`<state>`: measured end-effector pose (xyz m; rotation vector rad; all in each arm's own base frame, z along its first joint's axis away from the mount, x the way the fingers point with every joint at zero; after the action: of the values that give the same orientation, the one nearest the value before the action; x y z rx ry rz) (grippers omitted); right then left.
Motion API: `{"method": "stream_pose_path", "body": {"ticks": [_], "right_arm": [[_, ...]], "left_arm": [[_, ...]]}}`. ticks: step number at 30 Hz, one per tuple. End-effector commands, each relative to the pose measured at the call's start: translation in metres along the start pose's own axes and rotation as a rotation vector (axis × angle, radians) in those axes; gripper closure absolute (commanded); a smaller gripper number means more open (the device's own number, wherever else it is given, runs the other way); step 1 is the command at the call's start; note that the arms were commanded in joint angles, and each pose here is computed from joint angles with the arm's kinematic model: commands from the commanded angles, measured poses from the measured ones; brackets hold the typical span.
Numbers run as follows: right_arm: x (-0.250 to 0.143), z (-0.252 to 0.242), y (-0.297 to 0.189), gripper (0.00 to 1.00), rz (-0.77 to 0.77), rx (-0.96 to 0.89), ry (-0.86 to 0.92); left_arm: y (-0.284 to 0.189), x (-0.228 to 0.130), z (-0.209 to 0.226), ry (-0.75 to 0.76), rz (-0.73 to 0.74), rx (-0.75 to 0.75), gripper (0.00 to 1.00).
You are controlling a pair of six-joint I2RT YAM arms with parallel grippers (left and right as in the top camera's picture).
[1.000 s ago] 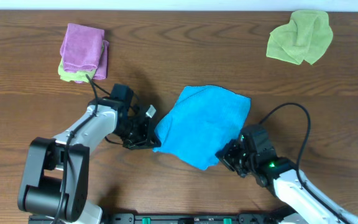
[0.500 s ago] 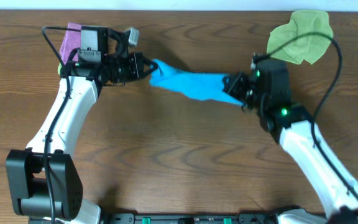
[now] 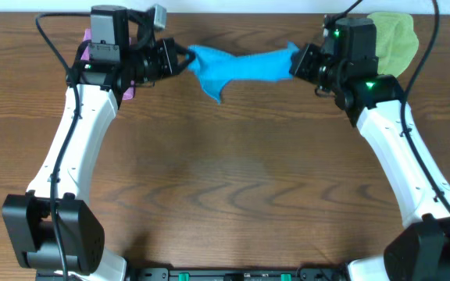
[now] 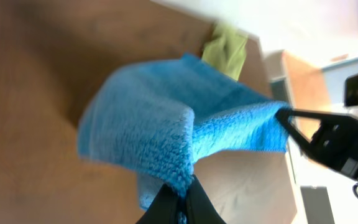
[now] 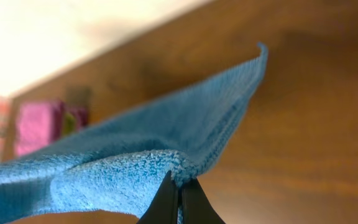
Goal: Fold the cloth
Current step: 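Grasp the right corner with the right gripper and stretch cloth apart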
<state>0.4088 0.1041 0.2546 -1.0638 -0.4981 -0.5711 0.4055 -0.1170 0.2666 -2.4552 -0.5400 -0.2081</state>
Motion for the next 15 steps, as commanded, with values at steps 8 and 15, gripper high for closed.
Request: {"method": "stream_pose_path", "body": {"ticks": [8, 15], "right_arm": [[-0.046, -0.017, -0.020, 0.99, 0.256, -0.116, -0.065], [-0.072, -0.025, -0.058, 0.99, 0.374, -0.211, -0.120]], "left_arm": [[0.010, -0.071, 0.027, 0.101, 0.316, 0.182, 0.94], [0.029, -0.132, 0.063, 0.004, 0.506, 0.236, 0.94]]}}
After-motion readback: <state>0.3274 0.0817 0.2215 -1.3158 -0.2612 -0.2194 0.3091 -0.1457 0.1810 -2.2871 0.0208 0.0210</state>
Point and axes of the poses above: each gripper's point midway between its finger pads, its own y axis out along the fingers, its own z axis along the line the jaws close on, x = y × z, the point moved 6 cm from there along -y, back along the fingers, and after that the axes turned 13 degrees about -y, right-handed, at the moved point
